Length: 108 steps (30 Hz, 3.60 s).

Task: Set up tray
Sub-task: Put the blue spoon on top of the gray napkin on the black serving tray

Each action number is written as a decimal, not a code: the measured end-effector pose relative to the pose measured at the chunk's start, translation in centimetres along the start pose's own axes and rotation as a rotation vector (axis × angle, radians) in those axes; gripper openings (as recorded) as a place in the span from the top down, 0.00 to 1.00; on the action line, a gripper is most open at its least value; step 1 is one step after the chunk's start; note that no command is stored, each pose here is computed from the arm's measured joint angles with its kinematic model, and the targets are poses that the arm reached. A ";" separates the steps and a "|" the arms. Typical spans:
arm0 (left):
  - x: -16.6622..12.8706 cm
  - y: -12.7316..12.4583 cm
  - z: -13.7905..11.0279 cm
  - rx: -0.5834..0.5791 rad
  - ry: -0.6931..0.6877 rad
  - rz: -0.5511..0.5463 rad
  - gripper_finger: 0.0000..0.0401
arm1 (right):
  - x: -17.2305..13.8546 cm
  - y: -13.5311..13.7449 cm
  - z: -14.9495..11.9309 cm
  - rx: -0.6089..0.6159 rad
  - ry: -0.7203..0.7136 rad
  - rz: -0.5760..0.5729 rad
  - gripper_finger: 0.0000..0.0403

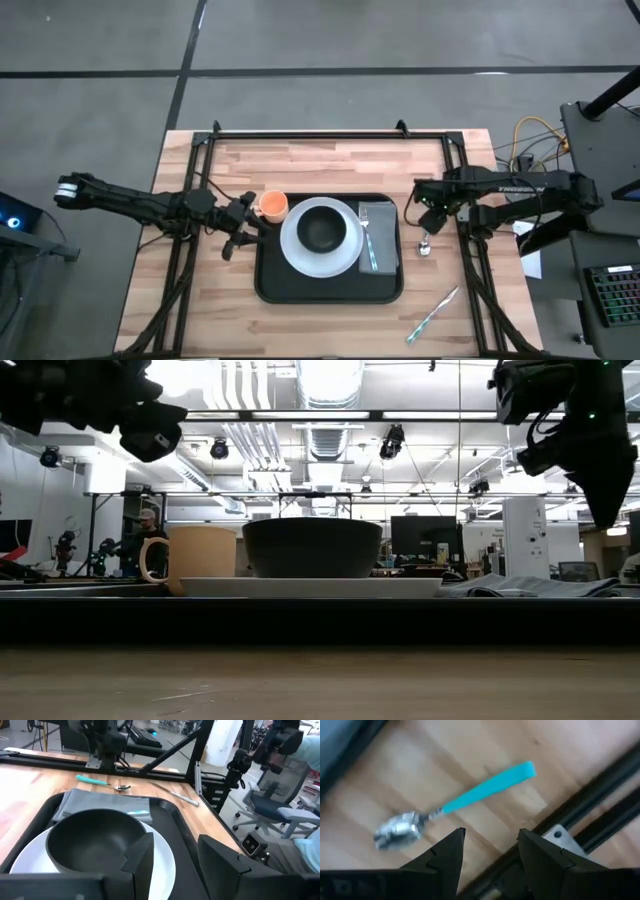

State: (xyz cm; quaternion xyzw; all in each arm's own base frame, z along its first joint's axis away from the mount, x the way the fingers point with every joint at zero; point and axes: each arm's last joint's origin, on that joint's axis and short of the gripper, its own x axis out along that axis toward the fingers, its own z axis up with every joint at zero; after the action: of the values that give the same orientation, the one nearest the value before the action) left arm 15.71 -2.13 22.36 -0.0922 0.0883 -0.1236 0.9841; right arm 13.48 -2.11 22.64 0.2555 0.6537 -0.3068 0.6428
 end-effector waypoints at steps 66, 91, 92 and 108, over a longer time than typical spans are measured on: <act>0.0 0.0 -0.1 -0.004 0.005 0.000 0.67 | 3.9 7.3 0.8 -1.725 0.408 -0.388 0.60; 0.0 0.0 -0.1 -0.005 0.005 0.000 0.67 | 9.2 7.8 -2.8 -1.738 0.259 -0.344 0.60; 0.0 0.0 -0.1 -0.012 0.005 0.000 0.67 | 9.4 7.7 -2.9 -1.734 0.255 -0.332 0.60; 0.0 0.0 -0.1 -0.023 0.005 0.000 0.67 | 10.0 8.0 -3.1 -1.726 0.187 -0.346 0.89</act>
State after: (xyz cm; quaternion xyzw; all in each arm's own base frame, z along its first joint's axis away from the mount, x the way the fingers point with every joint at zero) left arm 15.72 -2.14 22.27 -0.1030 0.0922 -0.1228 0.9828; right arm 16.73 4.99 12.08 -0.3970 0.7366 0.2226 0.5002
